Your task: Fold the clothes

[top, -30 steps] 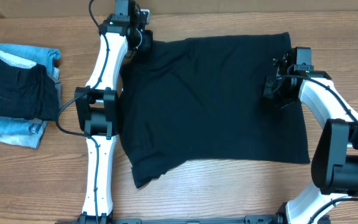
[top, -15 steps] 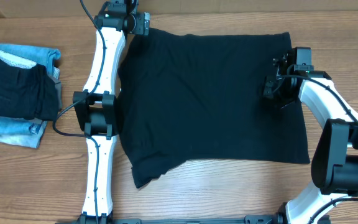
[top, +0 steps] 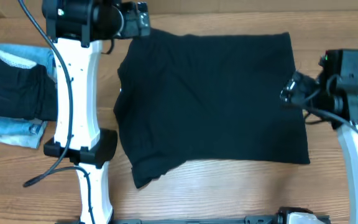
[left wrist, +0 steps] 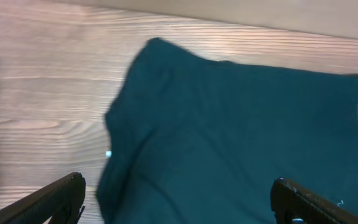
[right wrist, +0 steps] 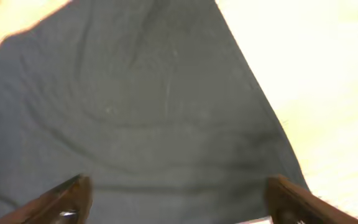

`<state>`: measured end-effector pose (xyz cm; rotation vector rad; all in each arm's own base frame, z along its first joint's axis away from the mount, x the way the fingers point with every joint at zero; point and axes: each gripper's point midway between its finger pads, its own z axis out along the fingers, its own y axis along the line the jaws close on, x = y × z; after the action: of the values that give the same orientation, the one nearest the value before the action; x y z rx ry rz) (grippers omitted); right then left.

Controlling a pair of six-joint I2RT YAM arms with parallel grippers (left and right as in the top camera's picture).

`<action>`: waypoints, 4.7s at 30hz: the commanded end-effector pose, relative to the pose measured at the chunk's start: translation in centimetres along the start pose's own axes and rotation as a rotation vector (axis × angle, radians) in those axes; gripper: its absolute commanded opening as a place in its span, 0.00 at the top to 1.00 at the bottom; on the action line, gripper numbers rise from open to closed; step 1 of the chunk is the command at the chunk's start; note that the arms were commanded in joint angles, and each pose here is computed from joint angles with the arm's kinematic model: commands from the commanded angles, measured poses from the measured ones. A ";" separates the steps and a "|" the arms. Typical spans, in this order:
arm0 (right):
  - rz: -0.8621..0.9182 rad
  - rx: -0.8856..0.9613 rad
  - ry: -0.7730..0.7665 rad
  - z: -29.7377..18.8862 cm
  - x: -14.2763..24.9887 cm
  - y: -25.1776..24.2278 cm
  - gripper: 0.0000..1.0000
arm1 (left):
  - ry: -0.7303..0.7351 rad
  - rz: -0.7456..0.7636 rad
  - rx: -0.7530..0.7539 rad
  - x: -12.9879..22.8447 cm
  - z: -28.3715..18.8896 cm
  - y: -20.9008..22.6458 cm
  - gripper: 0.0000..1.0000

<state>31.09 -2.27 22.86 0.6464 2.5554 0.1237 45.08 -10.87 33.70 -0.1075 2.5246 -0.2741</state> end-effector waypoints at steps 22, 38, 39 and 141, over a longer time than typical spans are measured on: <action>0.384 0.227 0.452 8.2 12.6 -11.0 0.10 | 0.552 -0.089 -0.092 26.4 7.6 1.6 0.00; 0.446 0.337 0.476 13.4 13.9 -15.1 0.09 | 0.462 -0.119 -0.100 23.6 8.8 4.1 0.00; 0.451 0.338 0.475 13.6 14.3 -15.3 0.08 | 0.460 -0.125 -0.102 23.5 8.8 4.3 0.00; 0.455 0.227 0.346 16.9 13.3 -14.8 0.80 | 0.406 0.901 -0.148 34.8 11.2 -2.1 0.89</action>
<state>23.48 -9.96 -0.18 1.3913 2.7022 0.1030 23.23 -20.14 5.92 0.9692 2.7757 0.1351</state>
